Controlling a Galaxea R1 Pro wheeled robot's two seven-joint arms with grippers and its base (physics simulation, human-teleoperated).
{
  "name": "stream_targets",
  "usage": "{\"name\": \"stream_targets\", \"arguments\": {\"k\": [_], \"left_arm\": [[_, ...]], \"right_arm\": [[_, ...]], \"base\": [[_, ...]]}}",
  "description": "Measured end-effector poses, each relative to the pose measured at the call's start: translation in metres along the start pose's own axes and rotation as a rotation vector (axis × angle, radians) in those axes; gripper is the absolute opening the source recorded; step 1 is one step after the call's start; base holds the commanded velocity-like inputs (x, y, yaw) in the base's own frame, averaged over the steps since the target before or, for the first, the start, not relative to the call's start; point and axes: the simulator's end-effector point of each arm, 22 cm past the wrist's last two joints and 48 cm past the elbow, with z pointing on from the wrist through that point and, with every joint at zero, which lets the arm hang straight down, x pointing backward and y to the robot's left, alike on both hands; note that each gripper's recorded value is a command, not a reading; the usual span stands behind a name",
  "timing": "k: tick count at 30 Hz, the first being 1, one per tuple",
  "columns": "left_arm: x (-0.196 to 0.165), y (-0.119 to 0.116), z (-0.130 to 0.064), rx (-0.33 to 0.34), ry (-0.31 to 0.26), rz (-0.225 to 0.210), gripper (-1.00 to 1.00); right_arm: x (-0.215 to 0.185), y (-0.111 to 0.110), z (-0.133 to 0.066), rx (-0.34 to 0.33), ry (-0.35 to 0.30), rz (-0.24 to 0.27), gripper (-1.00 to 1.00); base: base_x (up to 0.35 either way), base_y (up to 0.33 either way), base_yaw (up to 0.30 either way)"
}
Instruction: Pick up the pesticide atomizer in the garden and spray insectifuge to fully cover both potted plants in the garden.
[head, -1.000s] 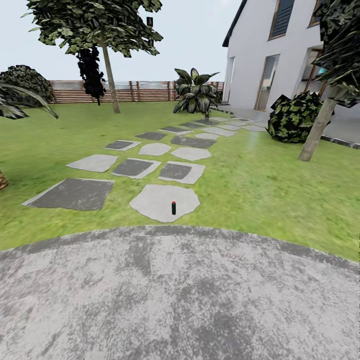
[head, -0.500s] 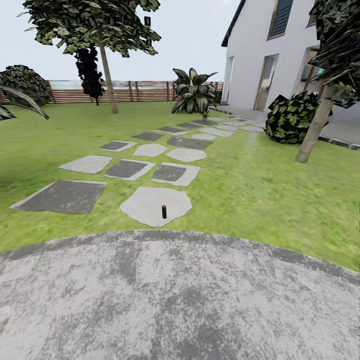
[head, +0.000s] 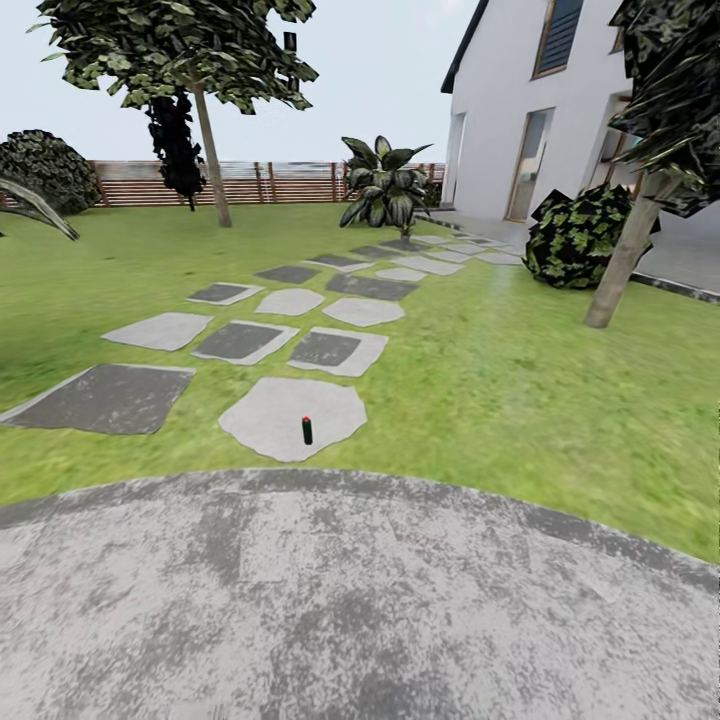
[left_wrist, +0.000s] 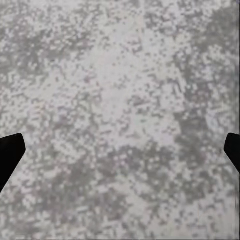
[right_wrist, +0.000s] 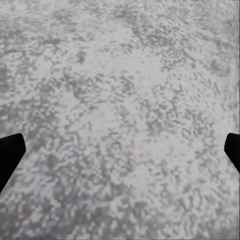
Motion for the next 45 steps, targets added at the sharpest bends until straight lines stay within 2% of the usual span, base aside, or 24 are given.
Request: {"name": "stream_targets", "arguments": {"k": [12, 37, 45], "left_arm": [[-0.0004, 0.0001, -0.0001, 0.0, -0.001, 0.0, 1.0], [-0.0069, 0.0004, -0.0011, -0.001, -0.015, -0.001, 1.0], [-0.0073, 0.0005, -0.0011, -0.001, -0.016, -0.002, 1.0]], "right_arm": [[-0.0007, 0.0, 0.0, 0.0, -0.002, 0.0, 1.0], [-0.0066, -0.0004, 0.0002, 0.001, -0.016, 0.0, 1.0], [-0.0069, -0.0005, 0.0002, 0.001, -0.017, 0.0, 1.0]], "base": [[0.133, -0.263, 0.027], [0.133, -0.263, 0.235], [0.132, -0.263, 0.031]]}}
